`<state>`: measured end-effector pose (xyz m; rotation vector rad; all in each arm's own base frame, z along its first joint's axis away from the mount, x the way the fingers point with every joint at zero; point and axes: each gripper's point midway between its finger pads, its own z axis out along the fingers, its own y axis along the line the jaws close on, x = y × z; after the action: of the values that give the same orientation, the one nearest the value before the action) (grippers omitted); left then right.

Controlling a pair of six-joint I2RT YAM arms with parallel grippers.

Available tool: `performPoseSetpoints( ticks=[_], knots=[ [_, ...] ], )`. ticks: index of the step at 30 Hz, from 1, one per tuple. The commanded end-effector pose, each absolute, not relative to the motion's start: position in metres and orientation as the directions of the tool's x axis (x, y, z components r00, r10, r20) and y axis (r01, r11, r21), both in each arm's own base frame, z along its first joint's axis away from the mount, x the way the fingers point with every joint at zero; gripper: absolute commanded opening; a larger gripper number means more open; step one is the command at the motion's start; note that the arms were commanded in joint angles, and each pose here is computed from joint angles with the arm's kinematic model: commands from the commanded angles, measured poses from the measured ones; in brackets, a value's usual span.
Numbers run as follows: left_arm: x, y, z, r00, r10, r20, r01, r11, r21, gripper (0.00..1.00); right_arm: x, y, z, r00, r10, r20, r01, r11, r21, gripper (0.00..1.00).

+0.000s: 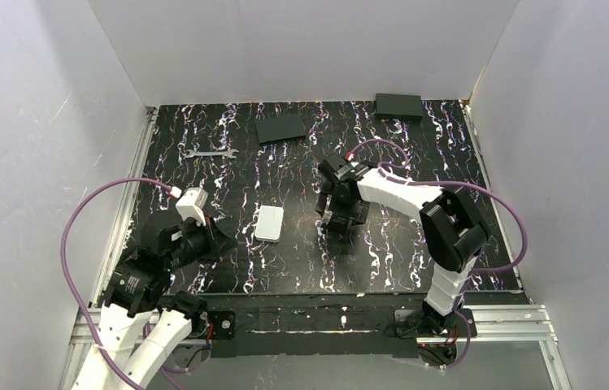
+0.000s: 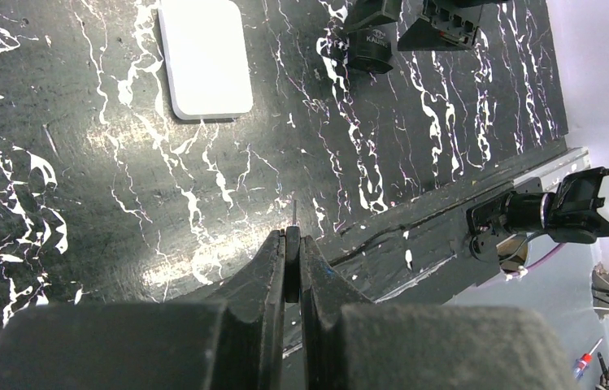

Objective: Unlock with the key

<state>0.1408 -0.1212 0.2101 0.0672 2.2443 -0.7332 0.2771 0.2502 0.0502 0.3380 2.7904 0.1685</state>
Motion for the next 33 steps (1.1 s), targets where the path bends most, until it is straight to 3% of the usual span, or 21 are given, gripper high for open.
performPoseSetpoints(
  ticks=[1,4,8,13,19,28,32,33],
  knots=[
    [0.141,-0.123,0.209,-0.706,-0.157,-0.69,0.287,0.828,-0.482,0.0,0.276,0.242,0.051,-0.916,0.255,-0.311,0.251,0.966,0.055,0.98],
    [0.14,-0.125,0.209,-0.709,-0.15,-0.689,0.3,0.82,-0.487,0.0,0.274,0.242,0.049,-0.916,0.245,-0.317,0.25,0.968,0.027,0.92],
    [0.139,-0.126,0.209,-0.711,-0.148,-0.687,0.302,0.818,-0.489,0.0,0.273,0.242,0.043,-0.918,0.241,-0.314,0.249,0.968,0.015,0.73],
    [0.139,-0.125,0.209,-0.706,-0.152,-0.692,0.303,0.818,-0.489,0.0,0.271,0.244,0.036,-0.927,0.226,-0.3,0.236,0.972,0.002,0.64],
    [0.139,-0.125,0.209,-0.705,-0.154,-0.692,0.301,0.819,-0.488,0.0,0.27,0.245,0.028,-0.936,0.206,-0.286,0.22,0.975,-0.018,0.64],
    [0.139,-0.125,0.209,-0.707,-0.154,-0.69,0.297,0.821,-0.487,0.0,0.269,0.245,0.025,-0.947,0.17,-0.274,0.189,0.981,-0.044,0.76],
    [0.139,-0.125,0.209,-0.706,-0.156,-0.691,0.297,0.821,-0.488,0.0,0.269,0.245,0.025,-0.946,0.163,-0.278,0.183,0.982,-0.046,0.73],
    [0.139,-0.125,0.208,-0.707,-0.155,-0.69,0.296,0.821,-0.488,0.0,0.275,0.25,0.067,-0.918,0.19,-0.347,0.184,0.982,0.051,0.71]
  ],
)
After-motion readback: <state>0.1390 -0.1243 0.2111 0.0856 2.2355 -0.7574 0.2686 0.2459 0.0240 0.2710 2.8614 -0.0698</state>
